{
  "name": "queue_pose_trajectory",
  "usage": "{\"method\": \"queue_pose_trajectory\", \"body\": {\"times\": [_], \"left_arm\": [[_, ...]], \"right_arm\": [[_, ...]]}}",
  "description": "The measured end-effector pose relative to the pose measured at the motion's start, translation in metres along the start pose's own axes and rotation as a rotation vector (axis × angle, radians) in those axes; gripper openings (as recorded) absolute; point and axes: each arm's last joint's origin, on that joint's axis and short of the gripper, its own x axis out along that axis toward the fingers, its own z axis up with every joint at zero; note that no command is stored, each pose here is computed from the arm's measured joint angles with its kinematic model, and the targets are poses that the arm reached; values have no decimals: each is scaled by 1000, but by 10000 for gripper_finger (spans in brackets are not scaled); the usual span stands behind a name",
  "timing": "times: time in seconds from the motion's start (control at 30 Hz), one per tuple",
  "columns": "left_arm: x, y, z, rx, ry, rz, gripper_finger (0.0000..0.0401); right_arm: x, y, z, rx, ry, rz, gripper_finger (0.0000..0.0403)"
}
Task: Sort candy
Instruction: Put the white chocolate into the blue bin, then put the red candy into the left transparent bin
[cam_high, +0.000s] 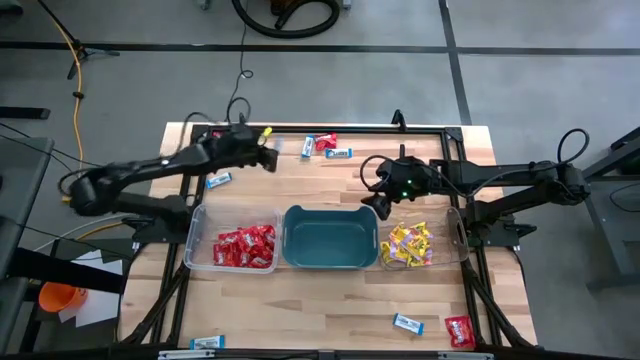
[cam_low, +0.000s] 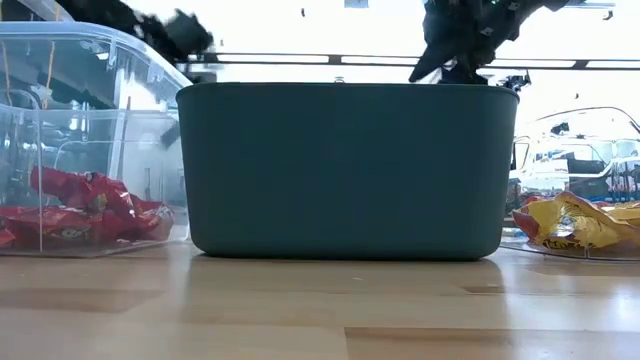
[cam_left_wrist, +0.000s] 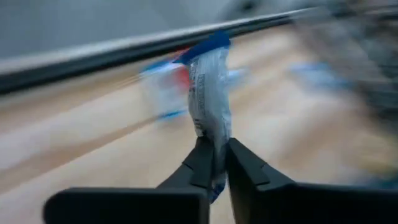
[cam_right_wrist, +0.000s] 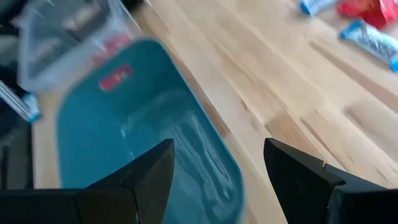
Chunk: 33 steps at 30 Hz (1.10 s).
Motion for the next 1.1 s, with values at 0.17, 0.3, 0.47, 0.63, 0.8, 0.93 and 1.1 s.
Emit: {"method": "queue_pose_trajectory", "body": {"times": [0.17,0.3,0.47,0.63,0.8,0.93,1.1], "left_arm": [[-44,-53,-9,204,-30,-443,0],[-57,-88,-39,286,52,-590,0],[-55,-124,-78,413,100,-680,2],[-42,-148,-91,584,125,-665,29],[-33,-165,-82,777,183,-610,85],[-39,-172,-64,860,201,-578,134],[-50,-160,-43,894,294,-418,175]], "right_arm": [[-1,6,11,-5,-123,58,243],[-2,8,17,3,-190,50,243],[-2,4,20,53,-210,46,243],[-2,0,23,128,-220,40,243],[-2,-1,24,152,-228,41,243],[-2,-1,24,152,-229,42,243],[-2,-1,24,151,-229,42,243]]}}
